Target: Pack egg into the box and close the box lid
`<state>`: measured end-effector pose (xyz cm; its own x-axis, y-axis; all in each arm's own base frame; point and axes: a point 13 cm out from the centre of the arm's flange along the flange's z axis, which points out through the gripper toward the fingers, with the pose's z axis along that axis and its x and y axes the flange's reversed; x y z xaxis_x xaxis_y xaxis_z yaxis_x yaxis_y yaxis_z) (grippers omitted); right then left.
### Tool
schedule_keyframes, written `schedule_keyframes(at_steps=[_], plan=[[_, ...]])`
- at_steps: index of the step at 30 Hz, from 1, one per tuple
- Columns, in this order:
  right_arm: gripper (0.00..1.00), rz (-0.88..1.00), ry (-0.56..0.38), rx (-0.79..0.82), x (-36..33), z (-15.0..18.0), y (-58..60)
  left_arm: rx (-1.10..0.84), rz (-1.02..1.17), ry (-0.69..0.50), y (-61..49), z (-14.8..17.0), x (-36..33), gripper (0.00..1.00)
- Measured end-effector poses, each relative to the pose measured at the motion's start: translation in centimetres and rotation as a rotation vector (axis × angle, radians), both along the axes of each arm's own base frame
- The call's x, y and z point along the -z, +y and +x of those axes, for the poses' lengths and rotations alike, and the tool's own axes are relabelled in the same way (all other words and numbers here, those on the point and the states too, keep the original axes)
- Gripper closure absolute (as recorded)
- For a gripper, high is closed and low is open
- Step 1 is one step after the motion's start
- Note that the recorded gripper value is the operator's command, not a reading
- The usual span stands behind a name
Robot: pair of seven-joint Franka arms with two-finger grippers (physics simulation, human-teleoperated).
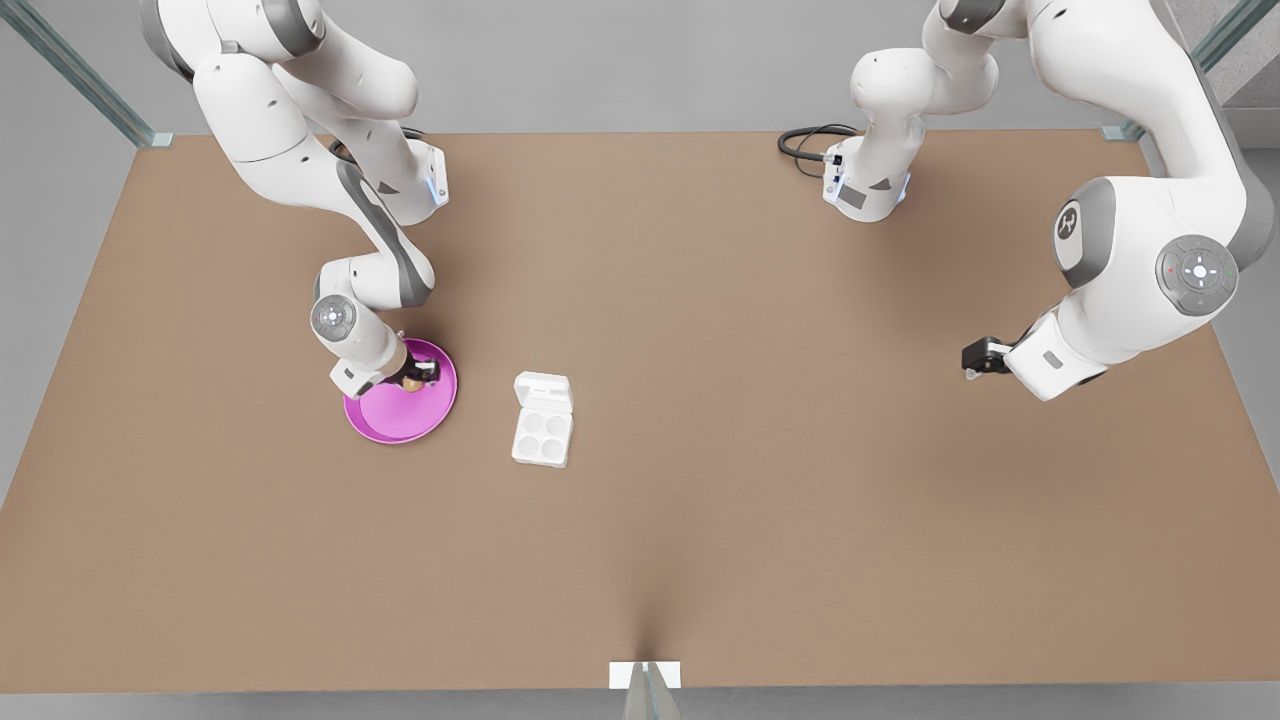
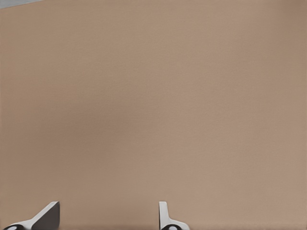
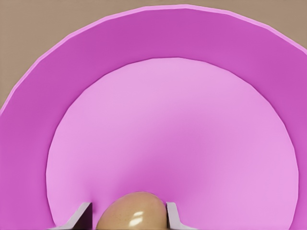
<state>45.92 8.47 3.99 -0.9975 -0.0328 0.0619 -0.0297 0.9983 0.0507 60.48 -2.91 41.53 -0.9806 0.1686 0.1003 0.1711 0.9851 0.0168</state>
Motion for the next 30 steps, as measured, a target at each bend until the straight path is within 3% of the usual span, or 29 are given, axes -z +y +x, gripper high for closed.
schedule_keyframes(at_steps=[1,3,5,16,26,30], plan=[[0.34,0.000,0.000,0.000,0.0,0.0,0.0,0.000,0.000,0.000,0.0,0.0,0.0,0.00],[0.48,0.001,-0.002,-0.001,0.0,0.1,0.1,0.000,0.000,0.000,0.0,0.0,0.0,0.00],[0.55,0.002,-0.004,-0.003,-0.1,0.2,0.2,0.000,0.000,0.001,0.0,0.0,0.1,0.00],[0.57,0.005,-0.041,-0.035,-1.5,1.7,0.6,0.004,0.000,0.004,-0.3,0.0,0.2,0.00],[0.56,0.051,-0.201,-0.139,-10.1,10.6,8.5,0.021,0.001,0.008,-1.5,-0.1,0.4,0.00],[0.56,0.103,-0.276,-0.171,-13.8,16.5,13.8,0.020,0.001,0.008,-1.5,-0.1,0.4,0.00]])
